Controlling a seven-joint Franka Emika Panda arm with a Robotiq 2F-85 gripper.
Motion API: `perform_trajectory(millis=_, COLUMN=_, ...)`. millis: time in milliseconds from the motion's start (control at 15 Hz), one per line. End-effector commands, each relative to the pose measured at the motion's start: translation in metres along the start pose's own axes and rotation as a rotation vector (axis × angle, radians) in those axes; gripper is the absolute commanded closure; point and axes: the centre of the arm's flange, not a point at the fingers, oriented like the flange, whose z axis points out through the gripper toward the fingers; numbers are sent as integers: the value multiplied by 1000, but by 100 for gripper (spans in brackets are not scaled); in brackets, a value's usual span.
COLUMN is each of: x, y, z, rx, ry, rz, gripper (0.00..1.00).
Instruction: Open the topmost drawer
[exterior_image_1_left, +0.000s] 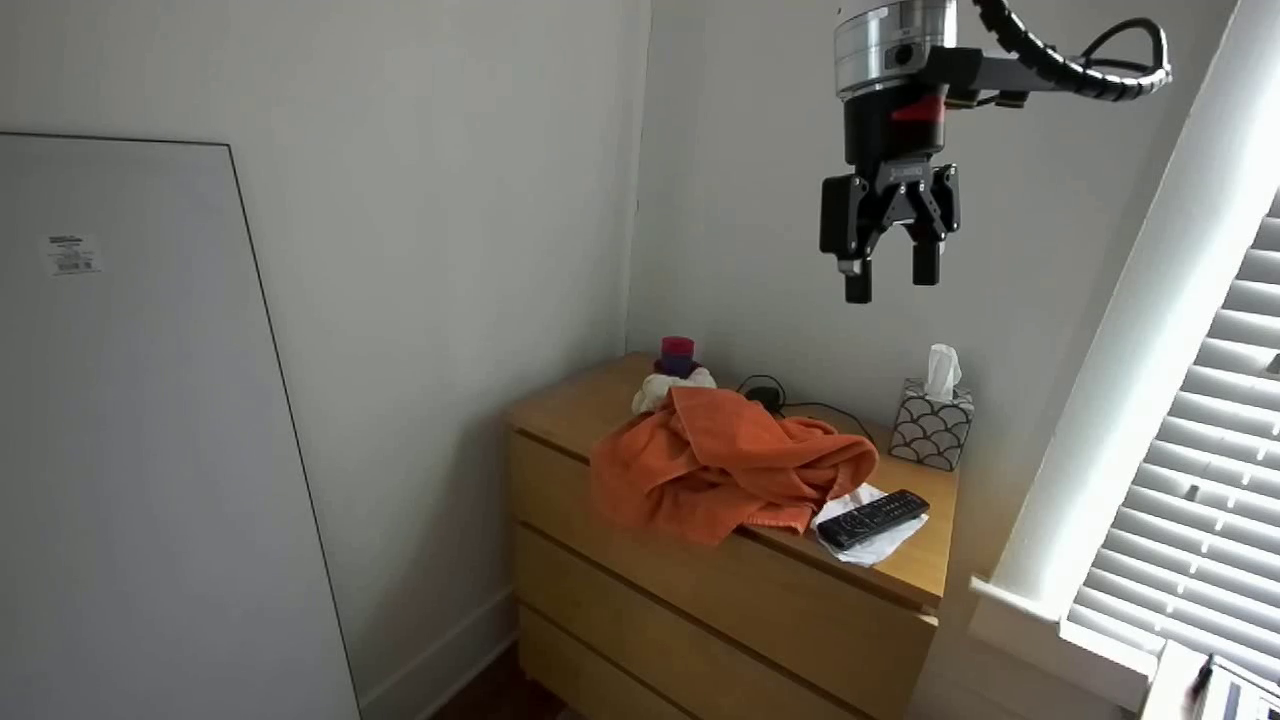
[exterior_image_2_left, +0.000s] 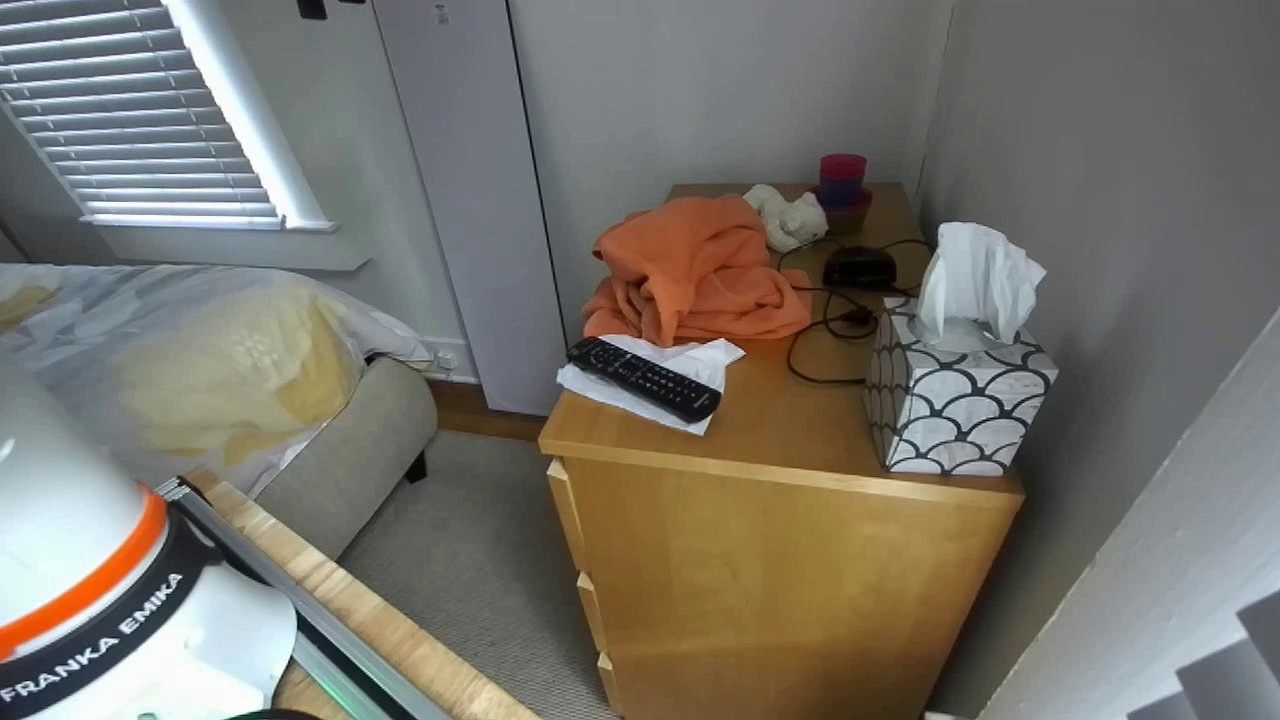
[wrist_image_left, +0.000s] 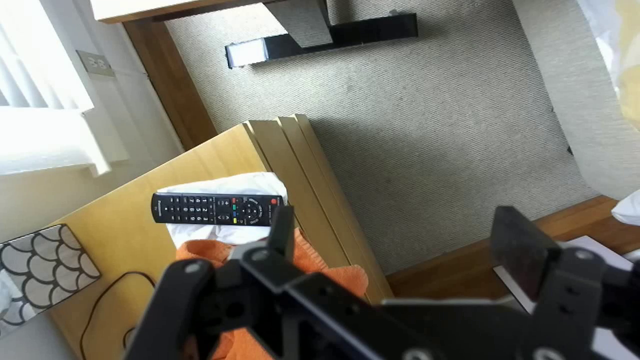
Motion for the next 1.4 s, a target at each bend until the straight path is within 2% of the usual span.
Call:
perform_trajectory(millis=0, x=0, y=0, z=0, rx=0, ry=0, rz=0, gripper=0)
perform_trajectory(millis=333, x=0, y=0, z=0, rx=0, ry=0, rz=0, gripper=0)
perform_trajectory(millis=400, x=3, y=-6, z=4, rx=-19, ry=7, rz=27, gripper=0)
perform_trajectory(millis=733, x=12, y=-46, z=37, rx=-202, ry=78, rz=222, gripper=0)
perform_trajectory(millis=1067, x=30, y=-81, z=101, rx=-388, ry=174, rz=387, gripper=0)
perform_trajectory(millis=1200, x=41, y=-88, z=132, rx=-432, ry=198, rz=404, gripper=0)
perform_trajectory(millis=1333, x=54, y=-93, z=164, rx=-463, ry=210, rz=368, gripper=0)
